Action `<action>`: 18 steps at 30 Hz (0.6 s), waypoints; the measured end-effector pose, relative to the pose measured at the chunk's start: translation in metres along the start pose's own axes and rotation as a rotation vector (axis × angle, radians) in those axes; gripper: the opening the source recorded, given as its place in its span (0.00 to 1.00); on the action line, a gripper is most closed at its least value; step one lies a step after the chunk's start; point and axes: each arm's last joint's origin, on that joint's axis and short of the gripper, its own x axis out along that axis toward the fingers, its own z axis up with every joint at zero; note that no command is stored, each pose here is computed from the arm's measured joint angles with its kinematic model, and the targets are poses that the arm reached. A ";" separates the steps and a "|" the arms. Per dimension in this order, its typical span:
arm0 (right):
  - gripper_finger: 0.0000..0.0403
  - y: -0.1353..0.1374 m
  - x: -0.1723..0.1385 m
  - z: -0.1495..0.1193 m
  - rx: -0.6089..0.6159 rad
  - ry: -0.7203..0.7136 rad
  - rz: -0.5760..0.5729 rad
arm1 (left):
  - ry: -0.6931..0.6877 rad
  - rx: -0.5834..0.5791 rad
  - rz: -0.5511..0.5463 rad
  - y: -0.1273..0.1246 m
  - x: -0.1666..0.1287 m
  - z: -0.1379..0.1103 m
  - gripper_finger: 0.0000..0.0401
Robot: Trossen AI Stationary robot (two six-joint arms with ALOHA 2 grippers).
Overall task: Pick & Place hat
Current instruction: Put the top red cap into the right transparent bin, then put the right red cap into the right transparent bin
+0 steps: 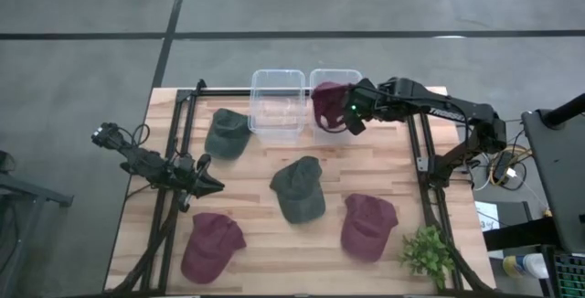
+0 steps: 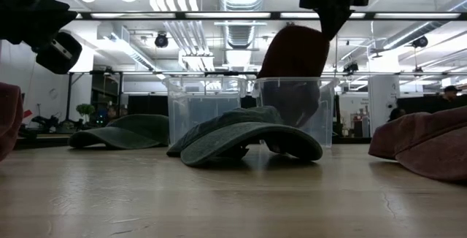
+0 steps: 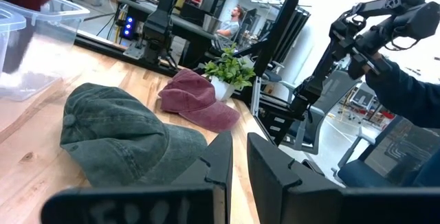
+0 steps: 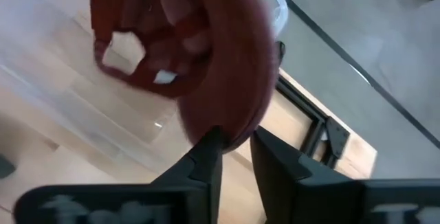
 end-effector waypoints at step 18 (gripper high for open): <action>0.20 0.020 0.017 -0.012 -0.173 -0.054 -0.042 | 0.001 0.001 0.000 0.000 0.000 0.000 0.10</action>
